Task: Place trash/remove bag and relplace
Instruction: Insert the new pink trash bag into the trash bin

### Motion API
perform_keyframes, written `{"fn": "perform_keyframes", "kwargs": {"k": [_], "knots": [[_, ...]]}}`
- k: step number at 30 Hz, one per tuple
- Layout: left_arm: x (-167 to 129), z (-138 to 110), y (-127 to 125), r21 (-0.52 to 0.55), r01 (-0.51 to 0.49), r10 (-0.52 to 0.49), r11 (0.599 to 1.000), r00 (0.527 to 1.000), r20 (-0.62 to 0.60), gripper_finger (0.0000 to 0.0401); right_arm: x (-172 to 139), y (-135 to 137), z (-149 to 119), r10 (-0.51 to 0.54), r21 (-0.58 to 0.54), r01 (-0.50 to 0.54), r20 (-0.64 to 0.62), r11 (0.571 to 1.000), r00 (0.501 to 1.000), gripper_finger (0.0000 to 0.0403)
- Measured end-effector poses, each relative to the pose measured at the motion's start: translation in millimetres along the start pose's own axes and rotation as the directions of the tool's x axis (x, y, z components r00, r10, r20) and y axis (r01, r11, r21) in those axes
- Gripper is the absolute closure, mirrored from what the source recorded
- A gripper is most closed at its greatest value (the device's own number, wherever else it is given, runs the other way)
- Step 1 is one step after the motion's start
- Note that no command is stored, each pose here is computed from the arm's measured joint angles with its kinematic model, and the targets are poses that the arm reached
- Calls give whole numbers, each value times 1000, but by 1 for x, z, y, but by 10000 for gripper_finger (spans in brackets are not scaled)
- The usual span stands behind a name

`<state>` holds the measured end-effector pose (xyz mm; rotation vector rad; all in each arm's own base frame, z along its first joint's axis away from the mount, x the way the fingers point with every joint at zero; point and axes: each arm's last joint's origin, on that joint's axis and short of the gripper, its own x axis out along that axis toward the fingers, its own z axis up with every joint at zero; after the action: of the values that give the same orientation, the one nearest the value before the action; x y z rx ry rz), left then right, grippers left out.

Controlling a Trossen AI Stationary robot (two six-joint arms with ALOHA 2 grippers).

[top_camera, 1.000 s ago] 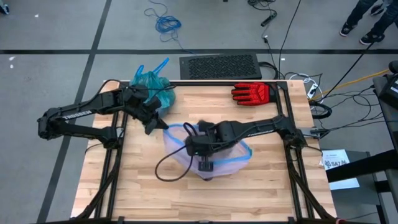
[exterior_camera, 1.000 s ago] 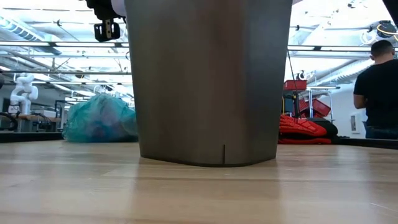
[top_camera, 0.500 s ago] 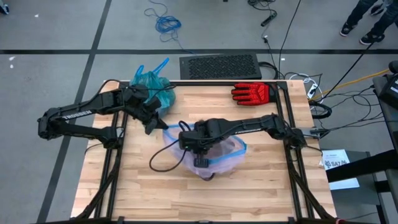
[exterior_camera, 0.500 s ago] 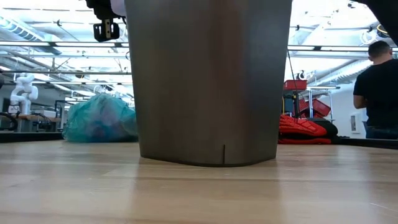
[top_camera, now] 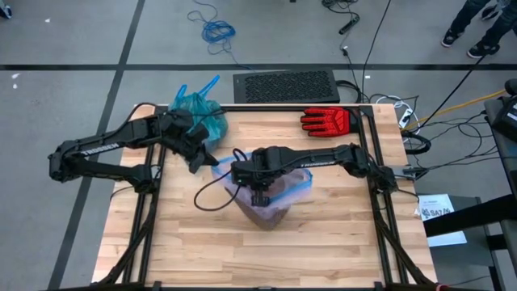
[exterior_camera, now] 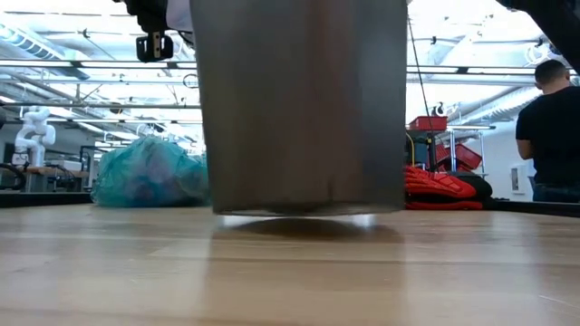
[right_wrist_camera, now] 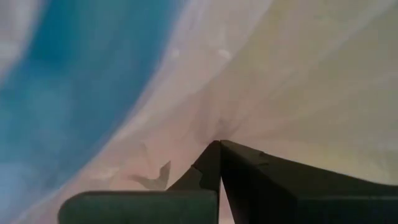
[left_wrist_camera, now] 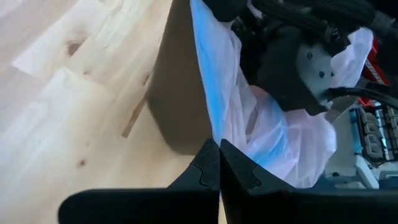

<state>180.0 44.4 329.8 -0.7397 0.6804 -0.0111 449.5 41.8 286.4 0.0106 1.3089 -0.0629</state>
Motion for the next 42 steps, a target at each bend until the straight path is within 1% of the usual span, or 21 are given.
{"fn": "perform_keyframes", "kwargs": {"k": [5, 10, 13, 17, 19, 22, 26, 29, 31, 33, 35, 37, 39, 42], "knots": [[-2, 1, 3, -14, -14, 14, 1000, 1000, 7, 401, 1, -5, -1, 25, 10, -25, -18, 1000, 1000, 403], [-2, 1, 4, -17, -16, 16, 1000, 1000, 9, 401, -18, 1, -5, 31, 1, -31, 17, 1000, 999, 403], [-2, 1, 4, -16, -9, 9, 1000, 1000, 7, 401, -23, 5, -7, 33, 5, -34, 23, 999, 999, 403], [-2, 2, 3, -14, 8, -8, 1000, 1000, 8, 401, -35, 7, -11, 36, 62, -38, 34, 997, 999, 403], [-2, 3, 2, -12, 14, -14, 1000, 1000, 16, 401, -41, 7, -13, 71, 104, -75, 37, 992, 997, 399], [-2, 4, 2, -11, 19, -19, 1000, 1000, 21, 401, -47, 9, -15, 119, 131, -124, 42, 984, 992, 385], [-2, 3, 2, -13, 19, -18, 1000, 1000, 19, 401, -66, 10, -20, 173, 159, -184, 78, 970, 982, 348], [-2, 3, 2, -13, 19, -19, 1000, 1000, 19, 401, -86, 8, -26, 204, 164, -223, 123, 961, 971, 314], [-2, 3, 2, -13, 19, -19, 1000, 1000, 18, 401, -107, 5, -33, 207, 157, -235, 173, 959, 963, 293], [-2, 3, 2, -13, 21, -21, 1000, 1000, 18, 401, -131, 1, -43, 186, 160, -227, 234, 961, 954, 277], [-2, 3, 2, -13, 21, -21, 1000, 1000, 18, 401, -150, -6, -52, 89, 197, -152, 297, 968, 951, 268], [-2, 3, 2, -12, 21, -21, 1000, 1000, 18, 401, -161, -15, -59, -23, 241, -57, 315, 969, 949, 265], [-2, 4, 2, -11, 23, -22, 1000, 1000, 19, 401, -163, -26, -63, -87, 280, 1, 296, 960, 951, 264], [-2, 3, 2, -12, 22, -22, 1000, 1000, 19, 401, -153, -42, -64, -102, 322, 31, 205, 946, 974, 264]]}}
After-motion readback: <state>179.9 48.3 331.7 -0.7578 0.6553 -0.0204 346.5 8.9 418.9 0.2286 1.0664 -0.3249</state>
